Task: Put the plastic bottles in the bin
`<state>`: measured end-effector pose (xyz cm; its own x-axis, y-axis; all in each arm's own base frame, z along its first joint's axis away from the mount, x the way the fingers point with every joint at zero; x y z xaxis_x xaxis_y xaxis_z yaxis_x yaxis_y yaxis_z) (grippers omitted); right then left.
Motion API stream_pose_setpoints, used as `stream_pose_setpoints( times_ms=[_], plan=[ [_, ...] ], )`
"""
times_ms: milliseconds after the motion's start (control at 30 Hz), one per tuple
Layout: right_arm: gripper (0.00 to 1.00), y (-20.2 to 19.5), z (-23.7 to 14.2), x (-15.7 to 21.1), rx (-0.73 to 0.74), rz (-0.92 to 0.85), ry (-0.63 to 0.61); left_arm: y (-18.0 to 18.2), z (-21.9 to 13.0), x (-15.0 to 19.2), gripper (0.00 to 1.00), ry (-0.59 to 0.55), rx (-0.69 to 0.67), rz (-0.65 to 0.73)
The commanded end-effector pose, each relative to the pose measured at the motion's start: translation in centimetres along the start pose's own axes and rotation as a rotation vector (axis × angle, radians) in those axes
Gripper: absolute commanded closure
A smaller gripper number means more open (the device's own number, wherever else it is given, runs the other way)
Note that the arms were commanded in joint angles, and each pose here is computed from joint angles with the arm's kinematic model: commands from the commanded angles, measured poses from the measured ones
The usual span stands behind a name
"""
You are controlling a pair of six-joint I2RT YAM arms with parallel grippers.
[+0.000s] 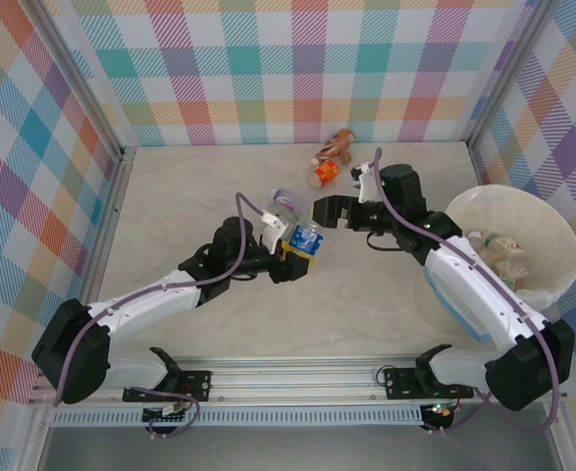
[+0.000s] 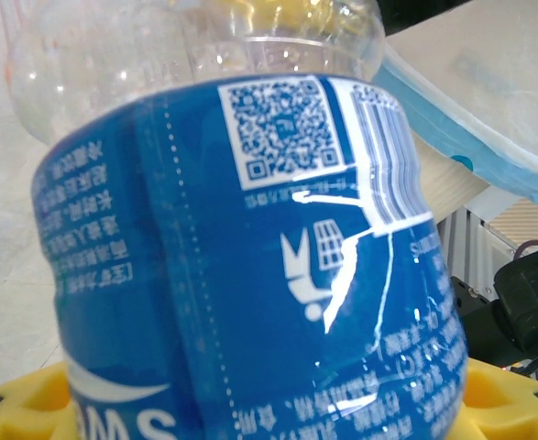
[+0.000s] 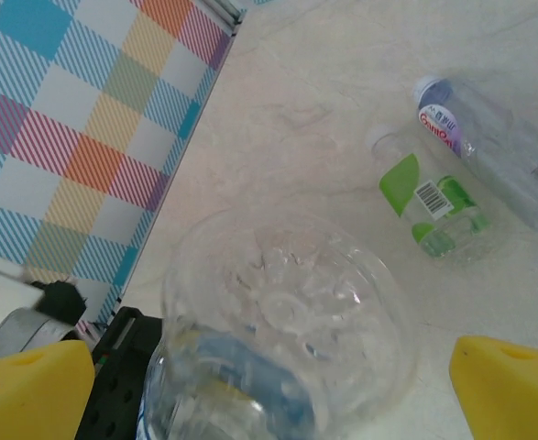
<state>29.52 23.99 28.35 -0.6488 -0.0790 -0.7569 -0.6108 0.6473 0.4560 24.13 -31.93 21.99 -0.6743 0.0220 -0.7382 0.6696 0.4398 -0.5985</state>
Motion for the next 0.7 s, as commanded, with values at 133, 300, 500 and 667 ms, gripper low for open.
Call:
stream_pose_setpoints(
  times_ms=[133,300,500,667],
  plan=[
    [0.00,1.3,2.4,-0.7,-0.053,0.041,0.047,-2.6,1.1,-2.2,0.70,-0.035,0.069,0.085],
    [0.24,0.8,2.0,-0.8,-0.009,0.056,0.029,-1.7,1.7,-2.6,0.69,-0.050,0.025,0.060],
    [0.40,0.8,0.4,-1.5,0.028,0.033,-0.037,-0.7,2.0,-2.8,0.20,-0.060,-0.023,0.001],
    [0.43,0.1,-1.6,-2.2,0.111,0.001,-0.131,-1.1,1.5,-2.5,0.00,-0.064,-0.005,-0.007]
  ],
)
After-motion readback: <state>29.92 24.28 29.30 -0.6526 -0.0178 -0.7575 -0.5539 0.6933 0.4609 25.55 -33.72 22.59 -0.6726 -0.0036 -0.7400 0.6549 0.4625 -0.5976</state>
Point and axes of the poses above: each hand's point on the last joint's axis, 136 mm out from that joint toward the fingers, its own z axis out along the fingers, its own y axis along the line the jaws close on, x = y × z, the point moved 1 cm from there along -z, back along the fingers, and after that the axes turned 15 degrees about -z, right-handed, at the moved point
